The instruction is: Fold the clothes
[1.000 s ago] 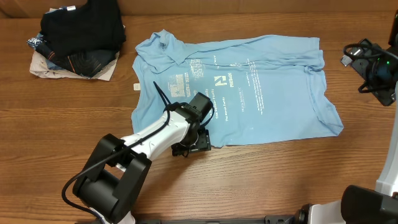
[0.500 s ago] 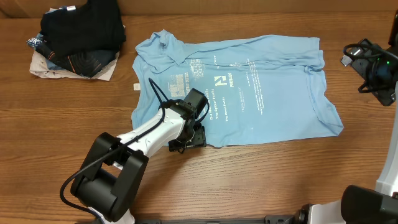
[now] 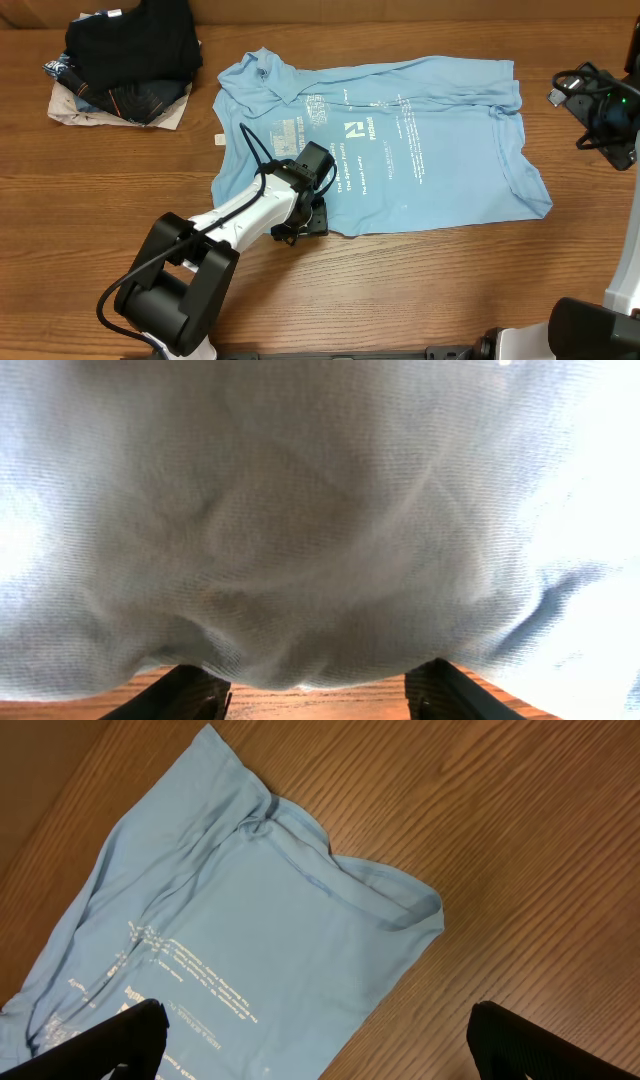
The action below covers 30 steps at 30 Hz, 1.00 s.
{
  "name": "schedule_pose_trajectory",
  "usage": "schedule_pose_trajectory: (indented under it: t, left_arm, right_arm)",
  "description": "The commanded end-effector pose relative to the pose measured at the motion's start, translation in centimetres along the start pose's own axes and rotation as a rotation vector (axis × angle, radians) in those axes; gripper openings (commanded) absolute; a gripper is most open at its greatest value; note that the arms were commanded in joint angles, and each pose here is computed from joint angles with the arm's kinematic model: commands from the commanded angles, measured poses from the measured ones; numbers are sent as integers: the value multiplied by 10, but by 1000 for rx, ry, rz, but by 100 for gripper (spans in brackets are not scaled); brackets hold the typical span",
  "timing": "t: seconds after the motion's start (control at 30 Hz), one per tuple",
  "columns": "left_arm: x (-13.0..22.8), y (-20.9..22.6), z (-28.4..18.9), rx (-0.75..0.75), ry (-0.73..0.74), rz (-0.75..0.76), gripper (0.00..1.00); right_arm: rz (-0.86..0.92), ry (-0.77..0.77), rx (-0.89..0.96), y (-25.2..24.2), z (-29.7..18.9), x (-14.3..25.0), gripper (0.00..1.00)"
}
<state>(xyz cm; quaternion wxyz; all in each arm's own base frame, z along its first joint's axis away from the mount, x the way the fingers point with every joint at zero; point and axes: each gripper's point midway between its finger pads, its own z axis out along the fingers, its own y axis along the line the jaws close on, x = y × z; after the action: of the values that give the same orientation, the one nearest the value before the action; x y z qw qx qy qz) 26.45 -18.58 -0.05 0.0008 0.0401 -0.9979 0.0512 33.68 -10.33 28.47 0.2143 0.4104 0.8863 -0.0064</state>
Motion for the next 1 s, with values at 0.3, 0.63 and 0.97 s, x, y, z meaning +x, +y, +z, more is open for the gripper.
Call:
schedule_pose_trajectory:
  t: [0.3, 0.63, 0.97]
  left_arm:
    - [-3, 3, 10, -20, 11, 23, 36]
    - [5, 9, 10, -41, 44, 20, 17]
    - [8, 12, 7, -60, 63, 23, 18]
  right_arm:
    - [6, 3, -1, 0, 2, -1, 100]
    - [6, 3, -1, 0, 2, -1, 100]
    - [5, 6, 1, 0, 2, 0, 100]
